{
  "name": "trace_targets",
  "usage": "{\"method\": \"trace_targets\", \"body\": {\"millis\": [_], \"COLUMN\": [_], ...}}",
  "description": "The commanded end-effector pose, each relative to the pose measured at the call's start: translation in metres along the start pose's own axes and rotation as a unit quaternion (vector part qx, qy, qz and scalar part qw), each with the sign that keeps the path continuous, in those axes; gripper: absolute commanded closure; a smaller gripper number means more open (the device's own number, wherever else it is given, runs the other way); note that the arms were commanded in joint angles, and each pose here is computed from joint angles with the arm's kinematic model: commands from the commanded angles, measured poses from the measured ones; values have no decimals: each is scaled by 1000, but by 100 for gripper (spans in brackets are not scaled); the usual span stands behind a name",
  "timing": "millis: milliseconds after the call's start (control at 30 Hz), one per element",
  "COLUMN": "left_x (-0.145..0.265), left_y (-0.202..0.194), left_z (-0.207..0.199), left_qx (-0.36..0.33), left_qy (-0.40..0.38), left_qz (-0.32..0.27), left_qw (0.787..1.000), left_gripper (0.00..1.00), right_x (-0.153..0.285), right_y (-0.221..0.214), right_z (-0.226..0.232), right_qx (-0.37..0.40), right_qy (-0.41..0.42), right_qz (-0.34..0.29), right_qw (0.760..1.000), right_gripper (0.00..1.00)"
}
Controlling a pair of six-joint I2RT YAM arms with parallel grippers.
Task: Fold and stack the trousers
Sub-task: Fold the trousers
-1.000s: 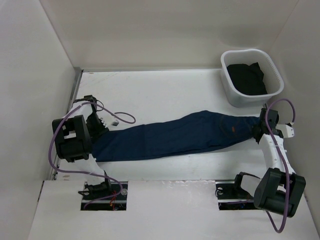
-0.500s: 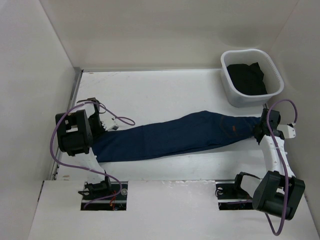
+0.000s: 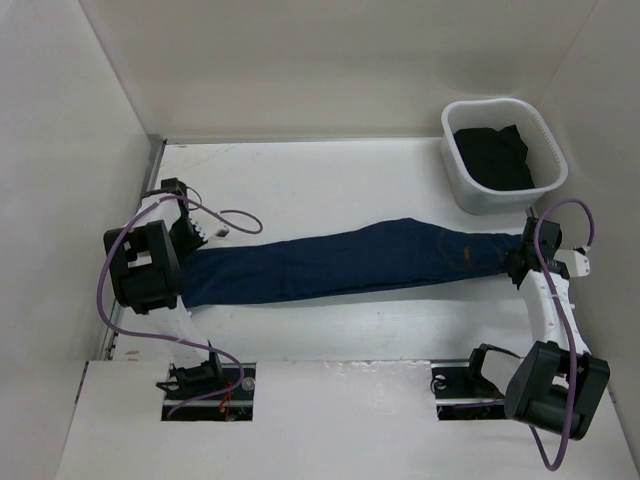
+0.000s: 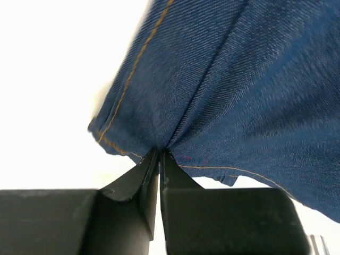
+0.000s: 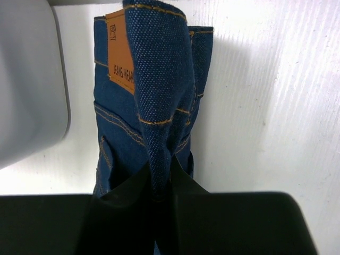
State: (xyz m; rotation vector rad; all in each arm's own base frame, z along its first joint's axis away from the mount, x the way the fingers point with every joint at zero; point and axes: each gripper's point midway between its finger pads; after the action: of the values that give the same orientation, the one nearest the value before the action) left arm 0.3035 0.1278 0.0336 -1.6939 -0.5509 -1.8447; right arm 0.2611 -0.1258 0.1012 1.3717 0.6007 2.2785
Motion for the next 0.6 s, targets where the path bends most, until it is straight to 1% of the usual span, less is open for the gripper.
{"method": "trace_targets", "body": {"millis": [0, 133, 233, 333, 367, 400, 500, 567], "left_x": [32, 26, 17, 20, 22, 24, 25, 26], "left_y": [-4, 4, 4, 0, -3, -7, -9, -5], "left_z": [42, 64, 70, 65, 59, 52, 38, 36], "left_qx": [13, 26, 28, 27, 24, 21, 18, 24], "left_qy": [85, 118, 120, 110, 97, 80, 42, 35], "left_qz": [-12, -24, -16, -16, -16, -17, -27, -36], "left_qw": [996, 992, 992, 993, 995, 996, 999, 998], "left_gripper": [96, 94, 91, 76, 72, 70, 70, 70], "right_x": [0, -1, -1, 0, 0, 0, -2, -4], "right_y": [27, 25, 23, 24, 24, 23, 22, 20], "right_z": [13, 14, 18, 22, 22, 22, 21, 19], "right_qx": [-14, -14, -15, -13, -13, -13, -13, -12], "right_qy": [14, 19, 26, 32, 32, 33, 33, 31], "right_qz": [-54, -51, -47, -45, -45, -45, -45, -43], "right_qw": [998, 998, 998, 998, 998, 998, 998, 998], "right_gripper": [88, 87, 87, 87, 87, 87, 86, 86]}}
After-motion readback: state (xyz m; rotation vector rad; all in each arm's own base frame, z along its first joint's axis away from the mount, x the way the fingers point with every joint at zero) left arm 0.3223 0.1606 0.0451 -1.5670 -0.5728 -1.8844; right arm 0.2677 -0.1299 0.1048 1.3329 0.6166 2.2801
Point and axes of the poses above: each gripper's point midway between its finger pads, its own x axis back along the fingers, its own z axis along the line the jaws close on, y = z × x, and after that the axes turned 4 degrees about x, right-handed
